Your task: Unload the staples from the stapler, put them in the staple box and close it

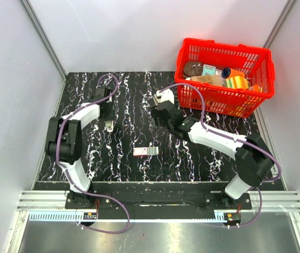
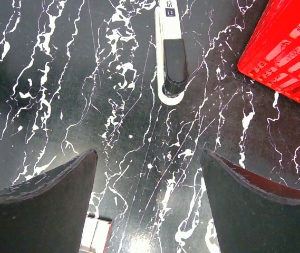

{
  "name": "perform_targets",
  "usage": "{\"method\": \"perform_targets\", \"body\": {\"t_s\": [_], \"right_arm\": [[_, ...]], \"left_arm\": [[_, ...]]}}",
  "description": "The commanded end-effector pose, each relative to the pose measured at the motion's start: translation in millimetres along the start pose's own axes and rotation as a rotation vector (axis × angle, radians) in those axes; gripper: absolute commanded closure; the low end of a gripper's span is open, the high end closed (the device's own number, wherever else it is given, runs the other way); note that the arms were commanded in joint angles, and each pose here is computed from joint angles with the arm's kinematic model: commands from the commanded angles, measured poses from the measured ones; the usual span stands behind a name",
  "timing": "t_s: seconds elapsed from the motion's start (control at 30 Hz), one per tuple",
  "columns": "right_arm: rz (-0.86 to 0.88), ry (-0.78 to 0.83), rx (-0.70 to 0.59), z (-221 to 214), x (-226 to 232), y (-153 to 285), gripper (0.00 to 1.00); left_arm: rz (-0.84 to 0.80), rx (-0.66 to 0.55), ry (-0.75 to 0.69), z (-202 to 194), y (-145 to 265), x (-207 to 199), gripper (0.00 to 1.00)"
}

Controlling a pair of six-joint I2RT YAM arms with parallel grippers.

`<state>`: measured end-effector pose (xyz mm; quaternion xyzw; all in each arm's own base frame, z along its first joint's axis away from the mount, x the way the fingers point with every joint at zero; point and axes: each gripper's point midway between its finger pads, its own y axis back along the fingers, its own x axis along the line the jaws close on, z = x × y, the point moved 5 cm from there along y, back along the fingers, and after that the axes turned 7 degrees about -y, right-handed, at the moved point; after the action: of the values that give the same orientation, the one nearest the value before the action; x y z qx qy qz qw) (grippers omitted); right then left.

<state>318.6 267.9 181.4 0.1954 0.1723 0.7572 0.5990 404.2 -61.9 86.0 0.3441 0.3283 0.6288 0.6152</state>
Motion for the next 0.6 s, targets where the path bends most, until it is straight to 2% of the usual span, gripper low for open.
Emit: {"method": "perform_targets", "body": {"t_s": [0.0, 0.13, 0.37, 0.47, 0.57], "right_arm": [[0.050, -0.053, -0.033, 9.8, 10.0, 6.0, 0.15], [0.057, -0.056, -0.011, 4.1, 14.4, -1.1, 0.16], [0.048, -0.043, 0.057, -9.9, 23.8, -21.7, 0.17], [0.048, -0.037, 0.080, -14.5, 28.0, -28.8, 0.17], [0.027, -0.035, 0.096, -18.3, 30.0, -36.0, 0.16]], "left_arm": [[-0.015, 0.001, -0.017, -26.8, 42.4, 5.2, 0.92], [-0.068, 0.049, -0.014, -59.4, 59.3, 1.9, 0.92], [-0.105, 0.095, -0.022, -80.0, 52.5, -4.0, 0.81], [-0.143, 0.114, -0.023, -82.5, 48.1, -8.9, 0.69], [-0.172, 0.094, -0.034, -76.2, 52.4, -12.4, 0.47]]}}
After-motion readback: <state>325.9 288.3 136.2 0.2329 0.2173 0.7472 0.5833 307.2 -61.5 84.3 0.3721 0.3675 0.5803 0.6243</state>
